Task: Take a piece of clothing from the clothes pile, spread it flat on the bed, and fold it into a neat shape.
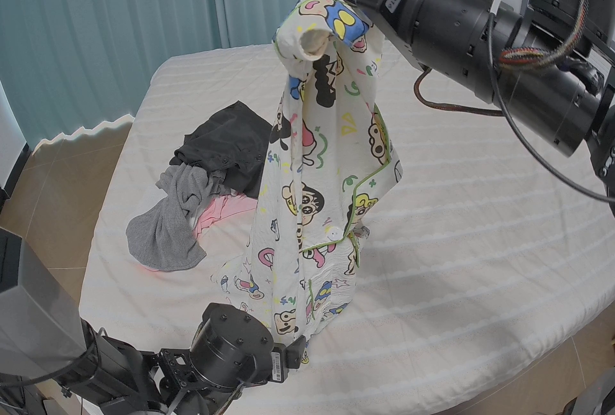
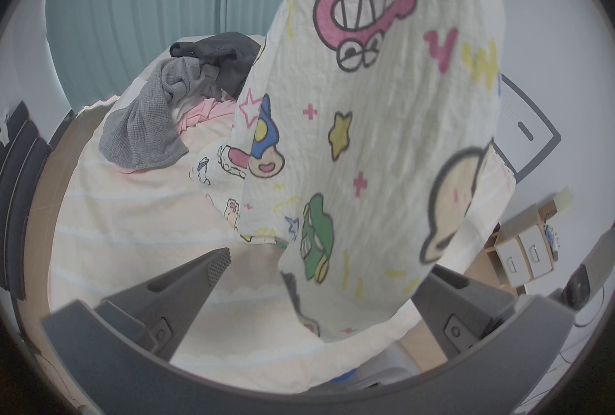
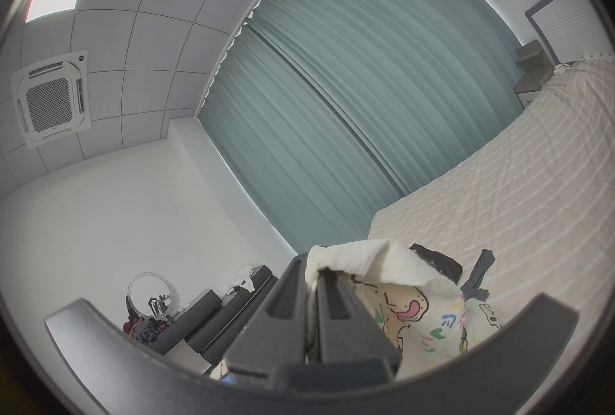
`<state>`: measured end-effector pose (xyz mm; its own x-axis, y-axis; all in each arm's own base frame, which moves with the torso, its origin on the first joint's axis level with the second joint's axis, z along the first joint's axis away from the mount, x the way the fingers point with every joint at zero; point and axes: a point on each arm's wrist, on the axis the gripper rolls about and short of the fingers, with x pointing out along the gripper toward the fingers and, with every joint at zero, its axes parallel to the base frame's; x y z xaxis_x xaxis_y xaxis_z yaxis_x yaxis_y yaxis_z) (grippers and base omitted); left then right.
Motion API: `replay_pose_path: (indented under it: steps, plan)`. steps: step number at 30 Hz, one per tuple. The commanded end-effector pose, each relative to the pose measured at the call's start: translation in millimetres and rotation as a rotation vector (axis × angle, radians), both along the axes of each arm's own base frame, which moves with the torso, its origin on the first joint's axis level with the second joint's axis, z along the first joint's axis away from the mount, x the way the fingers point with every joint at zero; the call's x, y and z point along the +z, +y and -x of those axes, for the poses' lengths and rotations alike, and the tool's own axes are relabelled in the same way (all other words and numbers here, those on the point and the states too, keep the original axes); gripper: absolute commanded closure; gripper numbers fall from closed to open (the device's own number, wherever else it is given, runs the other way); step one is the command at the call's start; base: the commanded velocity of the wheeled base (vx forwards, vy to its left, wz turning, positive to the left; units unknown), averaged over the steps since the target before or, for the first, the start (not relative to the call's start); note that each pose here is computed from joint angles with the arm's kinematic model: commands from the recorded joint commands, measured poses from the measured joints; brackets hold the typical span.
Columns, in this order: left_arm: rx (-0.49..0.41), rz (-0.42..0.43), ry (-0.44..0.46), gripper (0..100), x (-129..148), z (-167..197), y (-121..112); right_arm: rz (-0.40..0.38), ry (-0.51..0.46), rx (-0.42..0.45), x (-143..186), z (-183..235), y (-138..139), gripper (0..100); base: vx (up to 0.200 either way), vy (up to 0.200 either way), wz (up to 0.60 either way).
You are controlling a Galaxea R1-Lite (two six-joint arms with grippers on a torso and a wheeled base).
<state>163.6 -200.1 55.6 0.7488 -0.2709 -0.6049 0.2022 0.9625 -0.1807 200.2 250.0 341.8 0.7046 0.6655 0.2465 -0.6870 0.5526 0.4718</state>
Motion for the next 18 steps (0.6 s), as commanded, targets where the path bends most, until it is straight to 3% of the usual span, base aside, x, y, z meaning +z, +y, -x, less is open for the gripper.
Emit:
replay_pose_path:
  steps: [1, 18]
  plan:
    - [0.046, 0.012, -0.028, 0, -1.3, -11.6, 1.1, -0.002, -0.002, 0.001, 1.1, 2.1, -1.5, 100, 0.0, 0.0, 0.0]
    - [0.116, -0.085, -0.096, 0, 2.7, -3.4, 20.7, 0.008, 0.005, -0.009, -2.6, -0.9, -1.0, 100, 0.0, 0.0, 0.0]
